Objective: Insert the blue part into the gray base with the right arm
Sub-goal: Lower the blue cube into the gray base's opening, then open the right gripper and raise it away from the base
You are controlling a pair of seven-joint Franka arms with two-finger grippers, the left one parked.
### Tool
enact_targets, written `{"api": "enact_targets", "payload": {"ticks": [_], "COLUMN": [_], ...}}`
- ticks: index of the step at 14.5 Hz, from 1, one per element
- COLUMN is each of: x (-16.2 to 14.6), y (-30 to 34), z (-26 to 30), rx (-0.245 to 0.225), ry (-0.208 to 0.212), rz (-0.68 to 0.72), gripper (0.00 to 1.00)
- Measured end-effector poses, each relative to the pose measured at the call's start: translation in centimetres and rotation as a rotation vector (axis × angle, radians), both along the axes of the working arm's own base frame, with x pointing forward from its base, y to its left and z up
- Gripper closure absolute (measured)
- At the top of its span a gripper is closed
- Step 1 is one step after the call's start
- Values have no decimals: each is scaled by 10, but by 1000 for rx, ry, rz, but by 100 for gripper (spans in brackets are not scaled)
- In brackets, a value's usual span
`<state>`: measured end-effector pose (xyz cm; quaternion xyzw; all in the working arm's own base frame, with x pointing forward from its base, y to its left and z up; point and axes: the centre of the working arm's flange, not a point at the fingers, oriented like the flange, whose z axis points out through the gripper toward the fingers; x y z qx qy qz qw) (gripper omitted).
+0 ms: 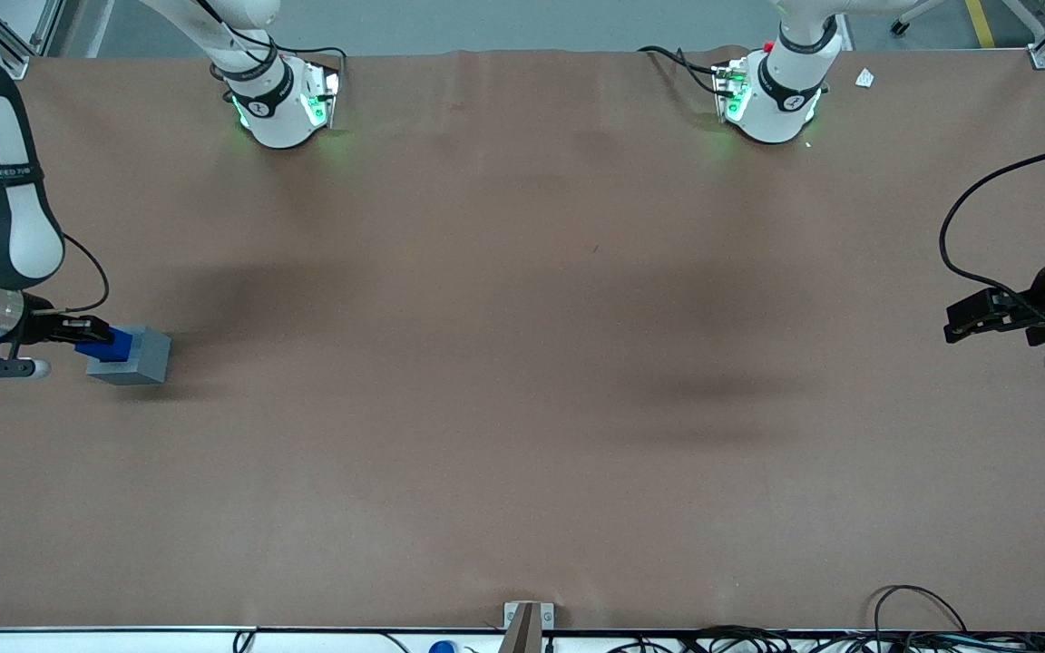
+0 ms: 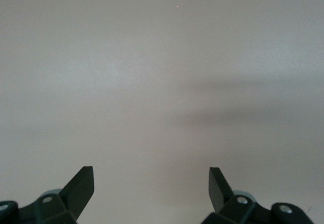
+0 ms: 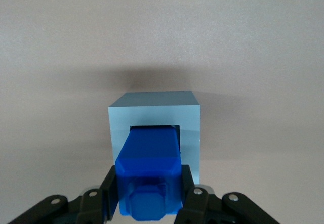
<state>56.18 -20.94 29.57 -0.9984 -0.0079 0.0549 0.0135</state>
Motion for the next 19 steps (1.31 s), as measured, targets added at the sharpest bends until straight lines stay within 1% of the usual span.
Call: {"api": "enact_targets", "payload": {"ticks": [3,4,6,7,8,9,11,13,16,17,19], "x": [0,0,2,6,9,13,26,42,57,60,64], "y": [0,0,-1,-1,0,2,10,30,68,83,112], "z": [-6,-7,-4,1,8,18,45,81,139,158,191], "rx": [2,3,0,-1,2,10,23,19,16,13,0], "ry": [8,10,3,-2,4,19,45,47,64,63,40], "rz": [0,0,0,2,4,9,20,15,16,13,0], "gripper": [49,42,25,14,5,0,0,0,0,0,0]}}
